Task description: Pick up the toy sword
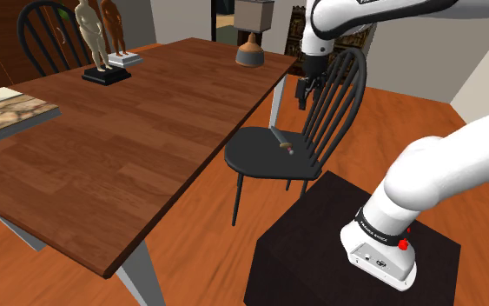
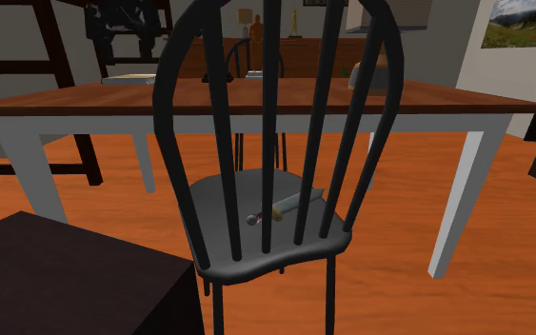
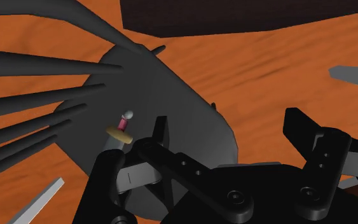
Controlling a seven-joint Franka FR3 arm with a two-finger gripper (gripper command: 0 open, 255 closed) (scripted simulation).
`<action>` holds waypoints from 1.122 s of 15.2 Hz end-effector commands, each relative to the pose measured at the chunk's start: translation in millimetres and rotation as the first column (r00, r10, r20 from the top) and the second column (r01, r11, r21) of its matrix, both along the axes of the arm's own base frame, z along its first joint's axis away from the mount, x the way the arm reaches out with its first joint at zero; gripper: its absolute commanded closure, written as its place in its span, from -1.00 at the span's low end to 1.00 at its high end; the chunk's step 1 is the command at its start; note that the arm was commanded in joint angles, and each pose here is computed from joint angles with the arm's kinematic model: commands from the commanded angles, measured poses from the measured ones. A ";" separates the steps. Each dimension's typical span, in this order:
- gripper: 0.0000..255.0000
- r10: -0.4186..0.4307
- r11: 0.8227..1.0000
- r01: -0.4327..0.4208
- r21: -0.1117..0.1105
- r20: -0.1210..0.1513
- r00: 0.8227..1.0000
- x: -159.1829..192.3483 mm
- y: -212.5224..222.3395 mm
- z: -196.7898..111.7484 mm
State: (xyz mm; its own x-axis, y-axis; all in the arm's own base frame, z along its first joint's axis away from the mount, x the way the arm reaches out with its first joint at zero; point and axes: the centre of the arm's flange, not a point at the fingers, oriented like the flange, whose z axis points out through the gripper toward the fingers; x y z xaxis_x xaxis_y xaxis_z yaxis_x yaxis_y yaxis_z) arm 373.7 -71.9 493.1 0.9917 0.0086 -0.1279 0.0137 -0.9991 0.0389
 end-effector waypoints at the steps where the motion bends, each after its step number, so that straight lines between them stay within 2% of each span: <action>1: -1.00 -0.023 1.000 0.023 0.009 0.001 1.000 14.8 -15.5 -17.4; 9: -1.00 -0.112 0.993 0.112 0.046 0.000 0.994 71.3 -79.1 -86.4; 17: -1.00 -0.200 0.976 0.199 0.082 -0.004 0.980 122.3 -144.9 -157.8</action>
